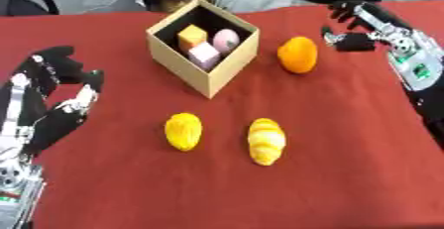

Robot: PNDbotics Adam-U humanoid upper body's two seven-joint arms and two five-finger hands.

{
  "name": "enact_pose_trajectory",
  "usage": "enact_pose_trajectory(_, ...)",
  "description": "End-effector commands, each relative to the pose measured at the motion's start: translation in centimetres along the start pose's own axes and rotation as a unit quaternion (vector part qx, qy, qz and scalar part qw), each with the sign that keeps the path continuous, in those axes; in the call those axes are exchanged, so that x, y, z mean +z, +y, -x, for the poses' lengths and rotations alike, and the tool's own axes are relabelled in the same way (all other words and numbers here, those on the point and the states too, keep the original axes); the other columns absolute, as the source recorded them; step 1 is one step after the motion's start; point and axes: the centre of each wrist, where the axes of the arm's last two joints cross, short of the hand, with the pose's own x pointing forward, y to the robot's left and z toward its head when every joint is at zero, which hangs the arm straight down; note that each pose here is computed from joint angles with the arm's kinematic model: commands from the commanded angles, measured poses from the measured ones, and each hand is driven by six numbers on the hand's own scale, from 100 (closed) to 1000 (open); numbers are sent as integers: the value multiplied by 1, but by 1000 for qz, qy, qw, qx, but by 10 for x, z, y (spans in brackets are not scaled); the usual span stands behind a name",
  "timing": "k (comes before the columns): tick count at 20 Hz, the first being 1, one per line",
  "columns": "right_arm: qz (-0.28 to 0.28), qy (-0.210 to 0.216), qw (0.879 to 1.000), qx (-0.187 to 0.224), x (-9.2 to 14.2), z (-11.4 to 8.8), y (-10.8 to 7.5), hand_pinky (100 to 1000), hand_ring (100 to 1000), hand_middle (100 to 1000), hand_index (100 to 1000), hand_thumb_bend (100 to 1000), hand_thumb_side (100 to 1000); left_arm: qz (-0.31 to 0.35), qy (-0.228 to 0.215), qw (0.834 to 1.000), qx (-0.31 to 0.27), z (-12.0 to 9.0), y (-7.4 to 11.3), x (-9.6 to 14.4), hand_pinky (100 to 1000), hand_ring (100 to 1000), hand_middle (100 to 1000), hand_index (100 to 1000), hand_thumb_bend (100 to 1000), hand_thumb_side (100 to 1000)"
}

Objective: Pick up objects on the table and place them in the box.

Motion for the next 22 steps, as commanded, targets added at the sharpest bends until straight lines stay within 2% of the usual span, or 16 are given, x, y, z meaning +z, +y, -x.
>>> enact_pose_trajectory(1, -5, -3, 1000, 25, -4, -3, -9, 756, 838, 812, 927, 217, 488, 5, -5, 1000, 5, -2, -1, 0, 657, 582, 555, 762, 436, 332)
enact_pose_trajectory(9, -27, -3, 999, 40, -10, -6, 6, 763, 846, 833, 936, 290, 550, 17, -3, 1000, 9, 1, -5, 2, 658, 582, 555, 766, 437, 341)
enact_pose_trajectory(17, -39, -6, 998, 39, -14, -9, 16, 763, 843, 834, 939, 290, 577, 22, -1, 1000, 13, 2, -8, 3, 658, 581, 554, 767, 436, 346)
enact_pose_trajectory(20, -45, -10, 998, 40, -15, -11, 20, 760, 834, 821, 913, 283, 553, 23, 0, 1000, 15, 3, -9, 3, 658, 581, 553, 767, 435, 347)
enact_pose_trajectory(22, -50, -14, 998, 41, -15, -13, 21, 756, 821, 791, 839, 214, 463, 22, 0, 1000, 16, 3, -9, 4, 657, 579, 553, 767, 434, 347)
